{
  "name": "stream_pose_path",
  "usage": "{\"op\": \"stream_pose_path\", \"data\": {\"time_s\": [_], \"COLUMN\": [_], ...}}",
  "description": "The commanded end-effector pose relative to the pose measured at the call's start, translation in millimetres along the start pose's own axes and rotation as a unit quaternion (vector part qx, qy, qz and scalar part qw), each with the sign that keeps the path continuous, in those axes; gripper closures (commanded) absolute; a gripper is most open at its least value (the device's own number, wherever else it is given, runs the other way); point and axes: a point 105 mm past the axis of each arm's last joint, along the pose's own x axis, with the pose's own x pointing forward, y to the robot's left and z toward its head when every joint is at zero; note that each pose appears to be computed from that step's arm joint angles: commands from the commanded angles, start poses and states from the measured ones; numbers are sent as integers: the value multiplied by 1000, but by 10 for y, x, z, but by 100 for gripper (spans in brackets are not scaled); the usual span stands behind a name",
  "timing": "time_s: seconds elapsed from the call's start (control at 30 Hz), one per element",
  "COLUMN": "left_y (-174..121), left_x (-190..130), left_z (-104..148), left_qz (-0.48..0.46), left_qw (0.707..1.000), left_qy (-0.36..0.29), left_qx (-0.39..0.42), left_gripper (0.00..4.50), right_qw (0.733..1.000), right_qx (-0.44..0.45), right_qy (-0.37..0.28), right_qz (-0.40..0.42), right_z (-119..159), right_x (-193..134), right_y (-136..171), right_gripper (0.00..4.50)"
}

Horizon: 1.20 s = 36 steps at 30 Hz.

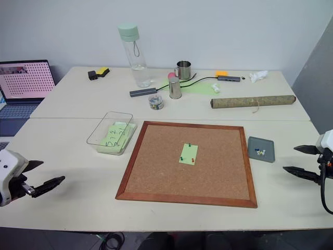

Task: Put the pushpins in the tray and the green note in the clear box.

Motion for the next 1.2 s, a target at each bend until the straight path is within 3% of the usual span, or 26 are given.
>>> {"op": "stream_pose_path", "data": {"time_s": [0.03,0.4,0.63,0.93,1.03,1.2], "left_y": [67,5,-176,-1104,-1427,-1721], "left_x": [-33,20,94,367,434,578], "left_z": [66,184,476,1058,1117,1092], "left_qz": [18,4,-51,-232,-290,-337], "left_qw": [1000,999,994,956,939,922], "left_qy": [-15,-45,-97,-176,-183,-187], "left_qx": [3,-8,-8,28,34,17], "left_gripper": [0,0,0,168,229,331], "right_qw": [1000,999,999,991,986,977], "right_qx": [-17,-19,-27,-76,-88,-106], "right_qy": [-12,-35,-42,-92,-113,-135], "right_qz": [-3,-4,7,65,89,129], "right_z": [95,214,269,682,846,1058], "right_x": [-7,51,75,306,383,521], "right_y": [-35,-70,-16,249,360,541], "right_gripper": [5,5,5,0,0,0]}}
